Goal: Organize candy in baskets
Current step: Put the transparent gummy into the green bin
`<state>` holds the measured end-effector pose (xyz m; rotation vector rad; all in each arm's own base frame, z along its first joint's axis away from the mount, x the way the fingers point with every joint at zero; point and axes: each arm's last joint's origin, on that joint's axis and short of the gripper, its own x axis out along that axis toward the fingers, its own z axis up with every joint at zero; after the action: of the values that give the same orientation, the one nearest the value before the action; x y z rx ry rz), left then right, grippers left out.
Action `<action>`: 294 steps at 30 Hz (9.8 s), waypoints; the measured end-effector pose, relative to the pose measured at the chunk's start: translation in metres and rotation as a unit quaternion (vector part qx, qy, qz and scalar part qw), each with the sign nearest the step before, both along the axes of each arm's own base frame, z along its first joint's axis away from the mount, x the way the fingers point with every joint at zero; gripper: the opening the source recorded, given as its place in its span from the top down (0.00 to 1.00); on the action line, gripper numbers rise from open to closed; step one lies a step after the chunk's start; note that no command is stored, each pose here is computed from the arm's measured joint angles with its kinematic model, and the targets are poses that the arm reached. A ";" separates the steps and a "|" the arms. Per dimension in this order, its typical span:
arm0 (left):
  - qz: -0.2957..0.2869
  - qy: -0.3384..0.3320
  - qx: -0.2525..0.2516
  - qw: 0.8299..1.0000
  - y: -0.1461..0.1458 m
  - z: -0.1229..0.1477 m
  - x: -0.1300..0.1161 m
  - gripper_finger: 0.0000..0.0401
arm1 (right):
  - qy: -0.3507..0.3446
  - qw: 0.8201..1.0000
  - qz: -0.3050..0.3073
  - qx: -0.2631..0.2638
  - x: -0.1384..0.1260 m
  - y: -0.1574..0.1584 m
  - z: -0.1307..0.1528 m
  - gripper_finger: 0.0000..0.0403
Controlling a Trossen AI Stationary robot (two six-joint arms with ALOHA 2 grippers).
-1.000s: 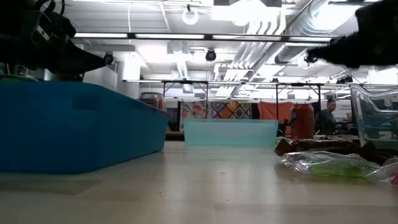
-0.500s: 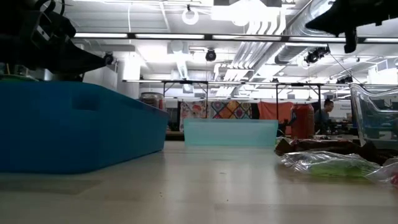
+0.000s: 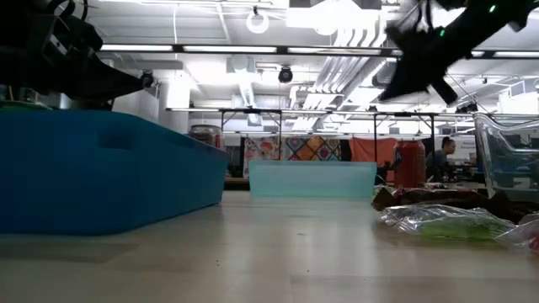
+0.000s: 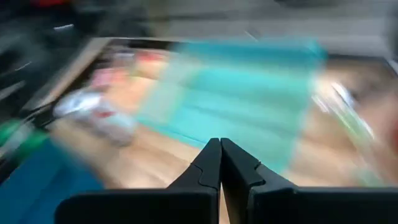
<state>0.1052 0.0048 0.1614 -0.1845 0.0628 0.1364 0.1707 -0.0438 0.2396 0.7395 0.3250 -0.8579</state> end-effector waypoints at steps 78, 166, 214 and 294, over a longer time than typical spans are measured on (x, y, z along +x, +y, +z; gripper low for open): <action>0.000 0.000 0.000 1.000 0.000 0.000 0.000 1.00 | 0.323 0.930 0.156 0.074 0.075 -0.112 0.033 0.31; 0.000 0.000 0.000 1.000 0.000 0.000 0.000 1.00 | 0.274 0.950 0.146 0.030 0.070 -0.108 0.026 0.38; 0.000 0.000 0.000 1.000 0.000 0.000 0.000 1.00 | 0.258 0.958 -0.010 0.125 0.007 -0.148 -0.036 0.38; 0.000 0.000 0.000 1.000 0.000 0.000 0.000 1.00 | 0.095 0.981 0.152 0.079 0.092 -0.100 -0.037 0.80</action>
<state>0.1052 0.0048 0.1614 -0.1849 0.0629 0.1357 0.2630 -0.1434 0.2023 0.7322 0.6654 -0.6178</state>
